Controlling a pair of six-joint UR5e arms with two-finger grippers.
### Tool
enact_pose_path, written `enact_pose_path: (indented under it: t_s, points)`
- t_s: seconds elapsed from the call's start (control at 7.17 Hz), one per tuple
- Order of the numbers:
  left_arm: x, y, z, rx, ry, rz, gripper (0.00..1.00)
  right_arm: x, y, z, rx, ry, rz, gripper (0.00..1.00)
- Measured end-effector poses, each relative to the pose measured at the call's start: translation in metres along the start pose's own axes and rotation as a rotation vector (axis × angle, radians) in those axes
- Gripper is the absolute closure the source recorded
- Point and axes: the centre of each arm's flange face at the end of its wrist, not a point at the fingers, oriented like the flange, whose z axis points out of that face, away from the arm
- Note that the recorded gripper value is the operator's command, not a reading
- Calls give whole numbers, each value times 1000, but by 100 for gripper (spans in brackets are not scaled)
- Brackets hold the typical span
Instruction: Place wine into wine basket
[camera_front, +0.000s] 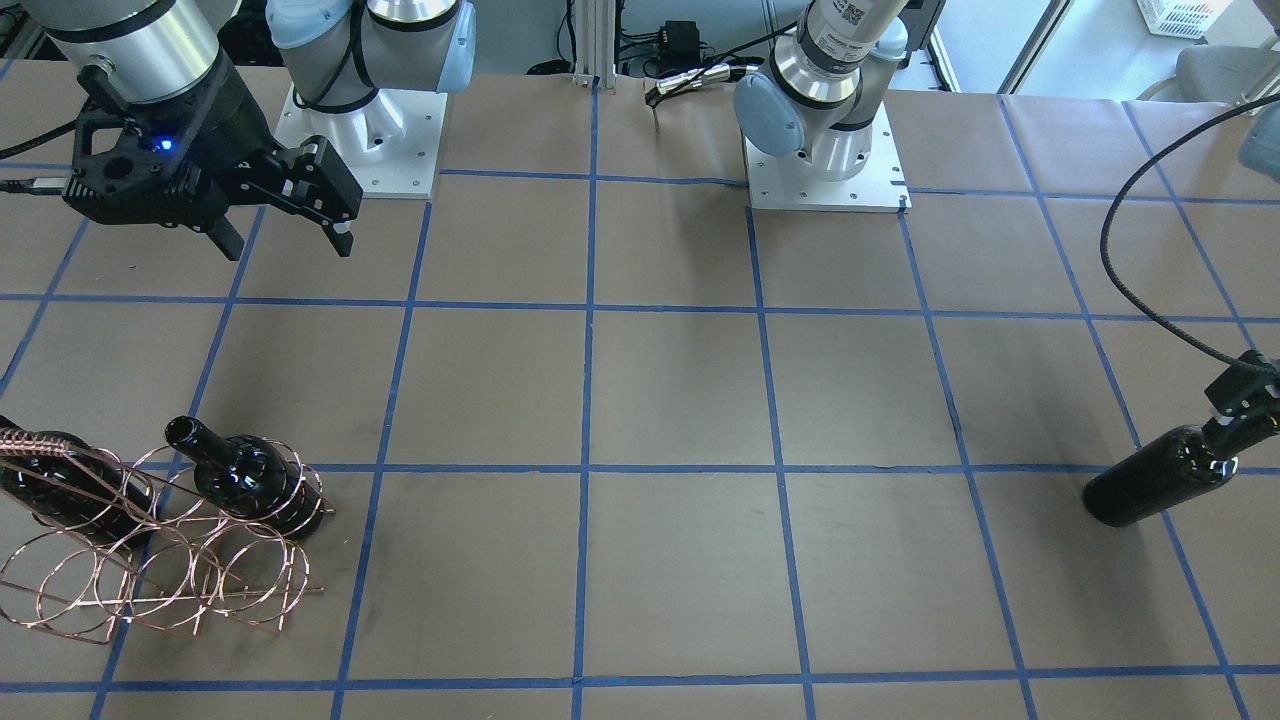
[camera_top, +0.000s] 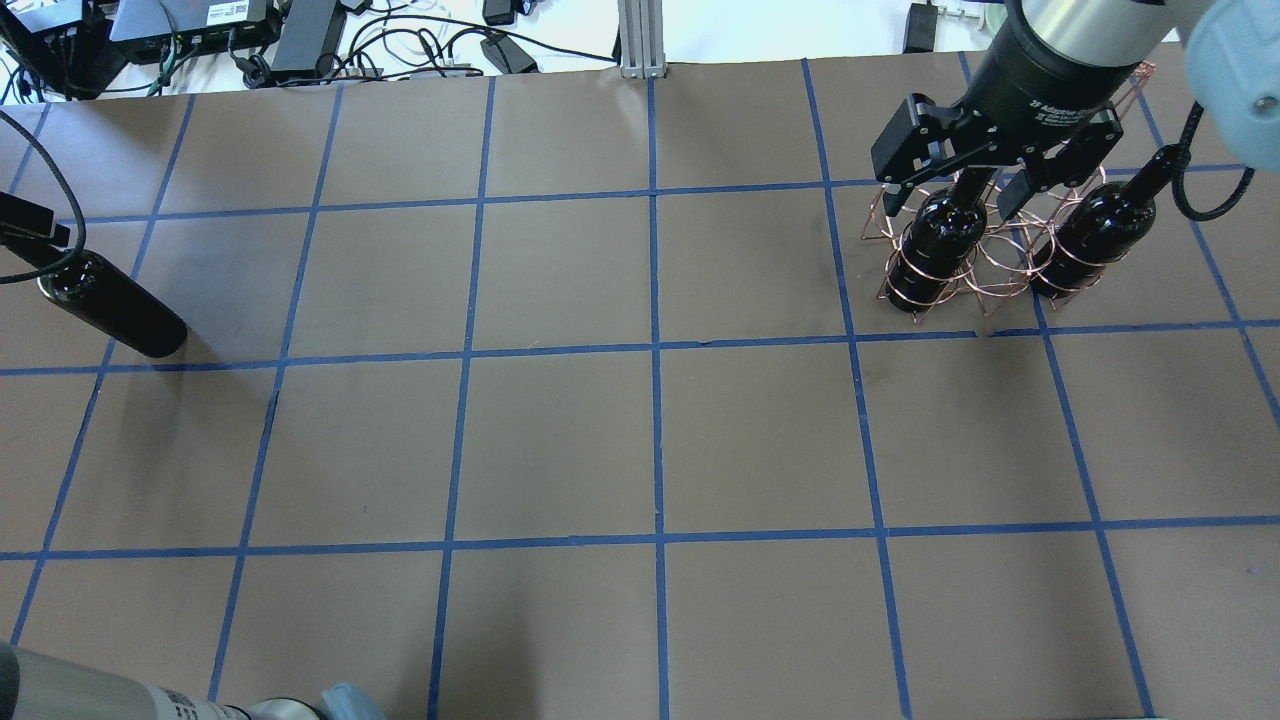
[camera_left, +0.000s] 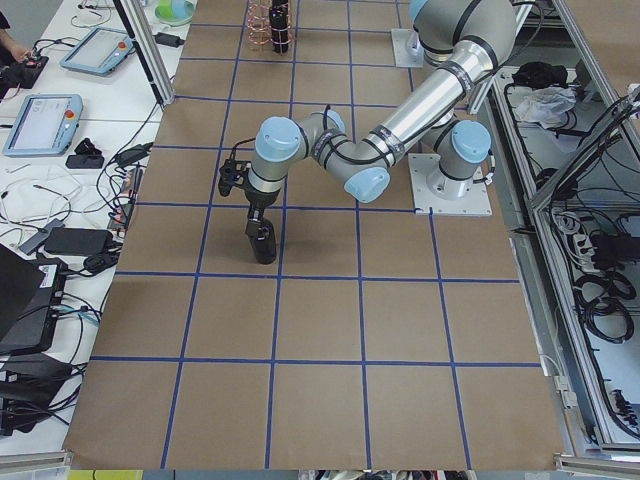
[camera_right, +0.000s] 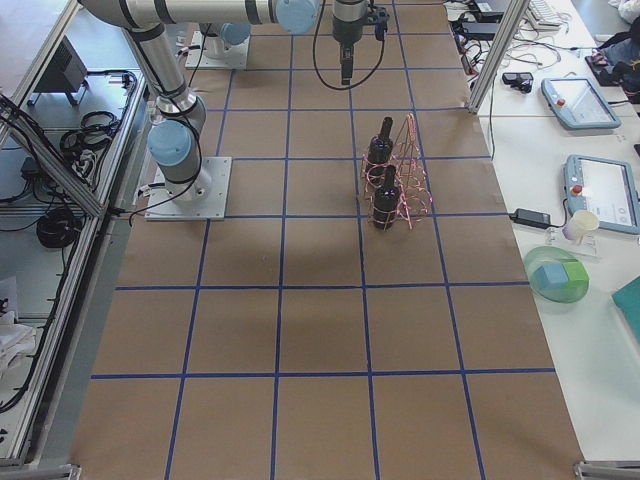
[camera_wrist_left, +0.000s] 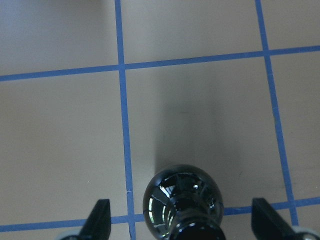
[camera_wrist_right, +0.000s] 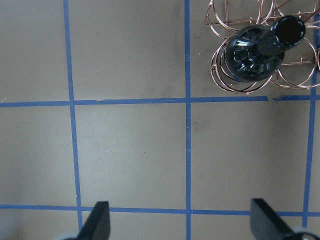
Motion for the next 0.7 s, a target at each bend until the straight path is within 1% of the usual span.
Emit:
enact_pose_path:
  t_s: [0.14, 0.28, 0.56, 0.7]
  points:
    - [1, 2, 4, -2, 2, 2, 9, 1, 0, 0, 0, 1, -5, 0]
    - [2, 3, 6, -4, 3, -1, 24, 1, -1, 0, -1, 2, -22, 0]
    - [3, 3, 4, -6, -3, 1, 25, 1, 0, 0, 0, 4, -43, 0]
    - [3, 3, 4, -6, -5, 1, 36, 2, 0, 0, 0, 8, -46, 0]
